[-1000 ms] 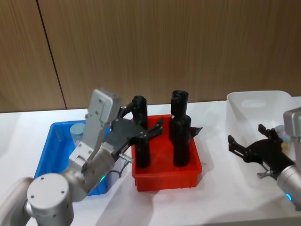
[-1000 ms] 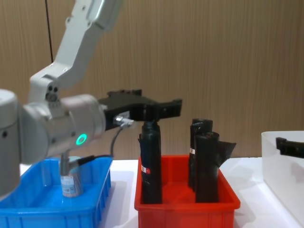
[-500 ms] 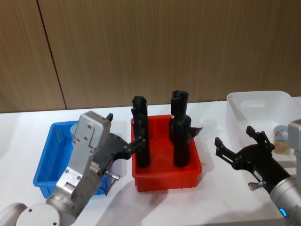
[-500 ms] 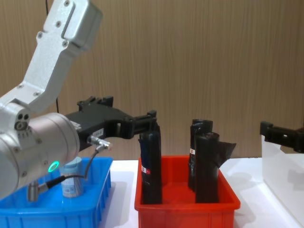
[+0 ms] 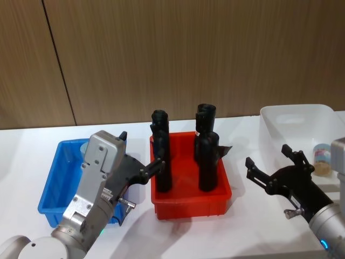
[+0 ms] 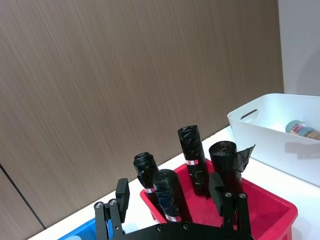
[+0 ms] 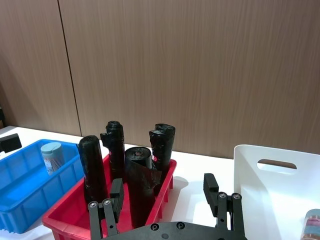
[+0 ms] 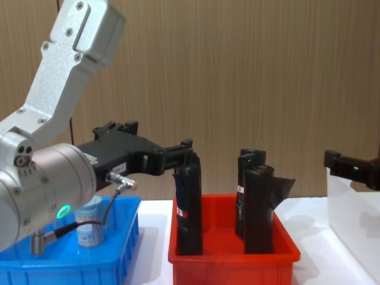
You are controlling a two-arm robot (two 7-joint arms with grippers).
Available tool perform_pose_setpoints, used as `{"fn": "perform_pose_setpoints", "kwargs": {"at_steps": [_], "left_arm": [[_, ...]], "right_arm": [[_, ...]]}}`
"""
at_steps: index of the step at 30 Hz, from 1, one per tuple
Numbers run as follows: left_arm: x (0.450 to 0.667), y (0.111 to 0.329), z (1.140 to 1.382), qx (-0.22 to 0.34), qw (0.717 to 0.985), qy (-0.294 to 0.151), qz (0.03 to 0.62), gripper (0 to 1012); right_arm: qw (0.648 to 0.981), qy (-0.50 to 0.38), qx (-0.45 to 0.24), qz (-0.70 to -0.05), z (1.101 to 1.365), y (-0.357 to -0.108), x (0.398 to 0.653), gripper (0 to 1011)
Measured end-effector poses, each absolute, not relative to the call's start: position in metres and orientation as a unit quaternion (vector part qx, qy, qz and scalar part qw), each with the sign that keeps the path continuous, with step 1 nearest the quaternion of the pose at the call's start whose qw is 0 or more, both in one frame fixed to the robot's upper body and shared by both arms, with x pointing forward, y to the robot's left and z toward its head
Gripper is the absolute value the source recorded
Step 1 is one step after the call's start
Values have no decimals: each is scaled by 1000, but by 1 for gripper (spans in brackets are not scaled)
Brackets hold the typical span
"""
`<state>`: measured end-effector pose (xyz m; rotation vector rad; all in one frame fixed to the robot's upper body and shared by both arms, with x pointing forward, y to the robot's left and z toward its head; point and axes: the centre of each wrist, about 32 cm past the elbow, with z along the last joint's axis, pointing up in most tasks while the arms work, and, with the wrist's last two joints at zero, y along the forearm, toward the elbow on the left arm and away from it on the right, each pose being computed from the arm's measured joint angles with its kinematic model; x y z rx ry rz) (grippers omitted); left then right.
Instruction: Pick the cotton swabs from the blue box and place them into the white box.
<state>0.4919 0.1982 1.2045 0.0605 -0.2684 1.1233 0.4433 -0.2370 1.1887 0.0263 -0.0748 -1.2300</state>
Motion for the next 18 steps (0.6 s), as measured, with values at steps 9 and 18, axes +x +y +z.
{"fn": "perform_pose_setpoints", "kwargs": {"at_steps": [9,18], "left_arm": [[492,198,1205,29,837,-127,531,1004],[492,198,1204,29,837,-126,531,1004]], "right_arm": [[820,-35,11,-572,1189,-237,447,1001],[831,-32,-4,-556,1187,-240,466,1001]]}}
